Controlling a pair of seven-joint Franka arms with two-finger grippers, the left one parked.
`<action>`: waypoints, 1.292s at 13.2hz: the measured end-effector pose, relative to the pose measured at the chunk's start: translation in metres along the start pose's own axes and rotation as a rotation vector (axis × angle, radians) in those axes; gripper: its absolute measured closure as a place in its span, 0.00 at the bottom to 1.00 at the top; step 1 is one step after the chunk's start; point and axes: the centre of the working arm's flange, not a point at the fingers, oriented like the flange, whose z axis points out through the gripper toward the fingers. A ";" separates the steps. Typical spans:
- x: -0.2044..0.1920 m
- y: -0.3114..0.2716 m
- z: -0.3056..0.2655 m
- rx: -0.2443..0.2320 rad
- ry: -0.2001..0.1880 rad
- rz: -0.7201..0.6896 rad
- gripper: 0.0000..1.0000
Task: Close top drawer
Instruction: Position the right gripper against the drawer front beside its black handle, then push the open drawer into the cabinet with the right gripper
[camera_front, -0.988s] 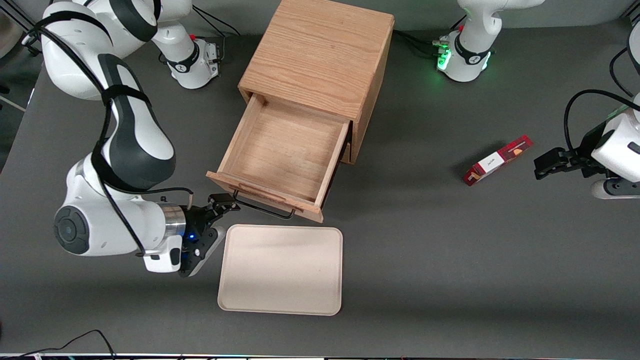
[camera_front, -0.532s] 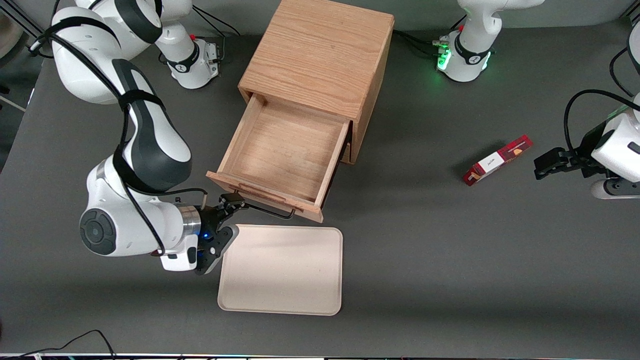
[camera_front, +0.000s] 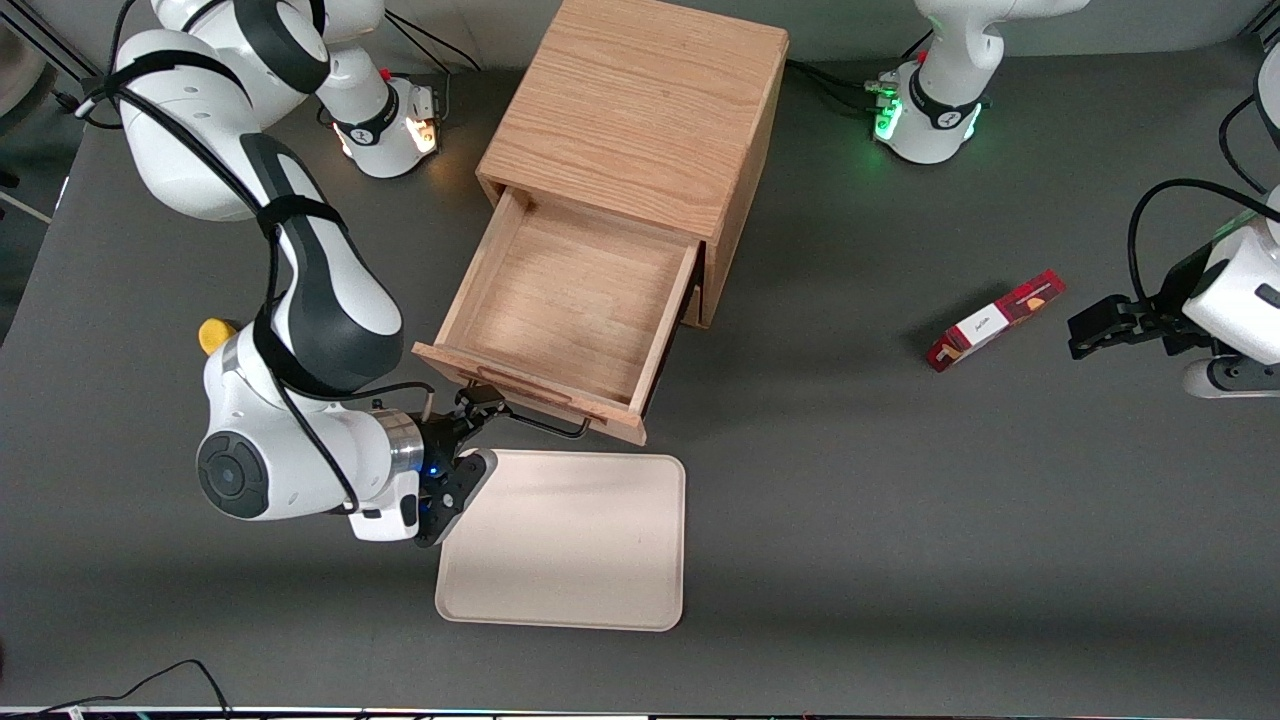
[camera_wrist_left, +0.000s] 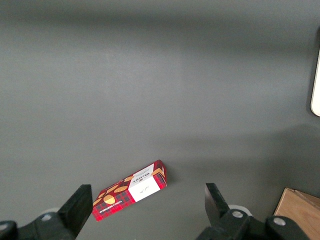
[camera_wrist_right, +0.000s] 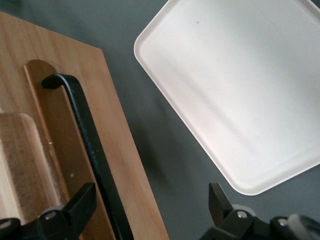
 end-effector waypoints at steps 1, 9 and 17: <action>0.001 -0.002 0.001 0.003 0.000 -0.002 0.00; 0.001 -0.001 0.025 0.021 -0.038 0.000 0.00; 0.006 -0.010 0.046 0.012 -0.057 -0.023 0.00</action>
